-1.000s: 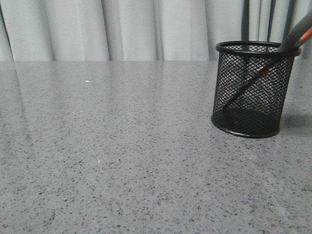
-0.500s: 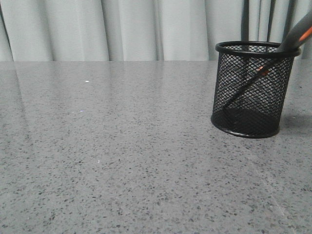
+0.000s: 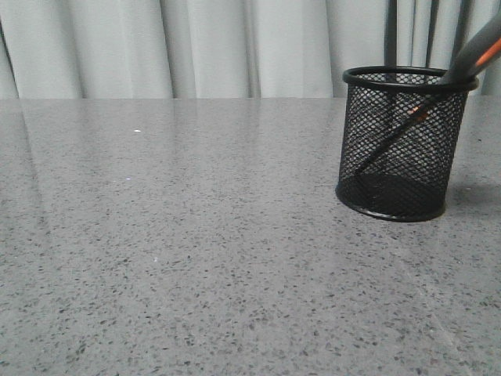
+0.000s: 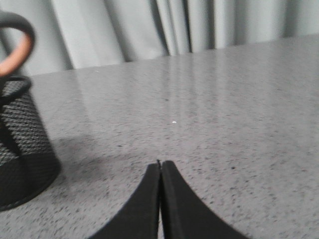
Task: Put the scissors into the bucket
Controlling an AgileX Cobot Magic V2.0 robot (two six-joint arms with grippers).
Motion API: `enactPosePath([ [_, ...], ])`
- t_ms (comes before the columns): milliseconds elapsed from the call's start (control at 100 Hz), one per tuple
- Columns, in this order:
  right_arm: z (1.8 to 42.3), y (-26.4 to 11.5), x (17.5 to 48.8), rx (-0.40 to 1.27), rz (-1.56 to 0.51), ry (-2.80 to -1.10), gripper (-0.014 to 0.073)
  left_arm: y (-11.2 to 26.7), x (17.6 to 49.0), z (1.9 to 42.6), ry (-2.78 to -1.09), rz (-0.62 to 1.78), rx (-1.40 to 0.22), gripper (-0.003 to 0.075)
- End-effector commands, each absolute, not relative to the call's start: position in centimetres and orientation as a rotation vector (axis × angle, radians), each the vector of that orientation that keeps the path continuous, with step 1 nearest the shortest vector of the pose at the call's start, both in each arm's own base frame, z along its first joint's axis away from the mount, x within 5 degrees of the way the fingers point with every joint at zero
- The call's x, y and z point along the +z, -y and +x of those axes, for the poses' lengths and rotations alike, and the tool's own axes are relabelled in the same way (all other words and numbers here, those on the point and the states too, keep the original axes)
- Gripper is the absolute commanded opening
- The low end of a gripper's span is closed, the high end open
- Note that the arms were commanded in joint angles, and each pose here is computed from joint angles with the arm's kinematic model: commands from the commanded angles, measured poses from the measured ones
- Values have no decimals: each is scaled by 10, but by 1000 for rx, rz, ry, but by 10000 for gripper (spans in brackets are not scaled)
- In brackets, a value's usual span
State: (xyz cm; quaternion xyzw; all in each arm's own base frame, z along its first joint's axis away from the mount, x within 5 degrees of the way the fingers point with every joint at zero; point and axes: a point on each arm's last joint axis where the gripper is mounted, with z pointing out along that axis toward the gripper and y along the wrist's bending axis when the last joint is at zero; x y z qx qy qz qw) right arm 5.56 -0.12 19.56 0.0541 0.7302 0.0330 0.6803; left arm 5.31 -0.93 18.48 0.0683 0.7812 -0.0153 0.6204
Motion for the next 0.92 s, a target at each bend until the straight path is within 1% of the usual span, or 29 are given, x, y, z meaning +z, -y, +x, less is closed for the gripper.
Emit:
enactPosePath([
  [0,55,2,193,49,125,-1610,-44,8,182,54,-1739,115,-40,-21],
  [160,53,2,176,47,131,-1800,-44,8,182,54,-1739,115,-40,-21],
  [910,53,2,177,44,126,-1788,-44,8,182,54,-1739,115,-40,-21],
])
